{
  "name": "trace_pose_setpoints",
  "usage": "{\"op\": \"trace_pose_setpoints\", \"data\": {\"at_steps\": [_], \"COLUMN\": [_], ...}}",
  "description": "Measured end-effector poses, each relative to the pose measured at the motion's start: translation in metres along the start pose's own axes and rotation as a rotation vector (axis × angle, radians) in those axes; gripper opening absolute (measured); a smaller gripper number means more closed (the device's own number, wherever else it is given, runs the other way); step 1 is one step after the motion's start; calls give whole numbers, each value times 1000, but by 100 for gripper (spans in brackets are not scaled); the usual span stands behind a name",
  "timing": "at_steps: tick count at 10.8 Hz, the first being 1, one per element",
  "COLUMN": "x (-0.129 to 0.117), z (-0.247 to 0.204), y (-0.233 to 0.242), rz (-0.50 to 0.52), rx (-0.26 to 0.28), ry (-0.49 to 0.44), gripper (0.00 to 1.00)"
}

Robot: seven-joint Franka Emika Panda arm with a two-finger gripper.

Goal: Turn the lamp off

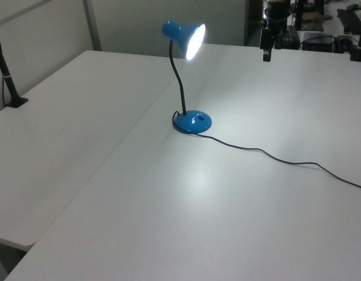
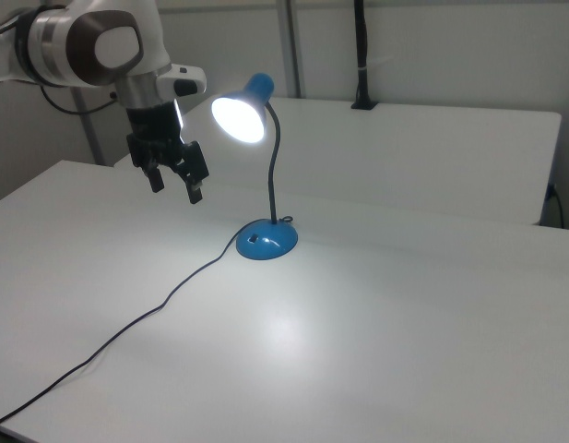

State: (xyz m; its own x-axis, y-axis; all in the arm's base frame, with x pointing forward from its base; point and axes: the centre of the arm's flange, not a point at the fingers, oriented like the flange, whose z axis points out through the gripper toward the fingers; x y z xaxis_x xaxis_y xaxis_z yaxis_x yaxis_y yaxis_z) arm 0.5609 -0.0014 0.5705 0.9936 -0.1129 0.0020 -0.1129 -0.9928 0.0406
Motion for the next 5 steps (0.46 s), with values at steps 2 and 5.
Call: {"op": "trace_pose_setpoints", "data": {"at_steps": [2,5], "x": [3,11], "z": [2,8], "y": [2,0], "rz": [8,10], "rx": [-2,-6], "ry": [-5,-7], "gripper": [100,100]}}
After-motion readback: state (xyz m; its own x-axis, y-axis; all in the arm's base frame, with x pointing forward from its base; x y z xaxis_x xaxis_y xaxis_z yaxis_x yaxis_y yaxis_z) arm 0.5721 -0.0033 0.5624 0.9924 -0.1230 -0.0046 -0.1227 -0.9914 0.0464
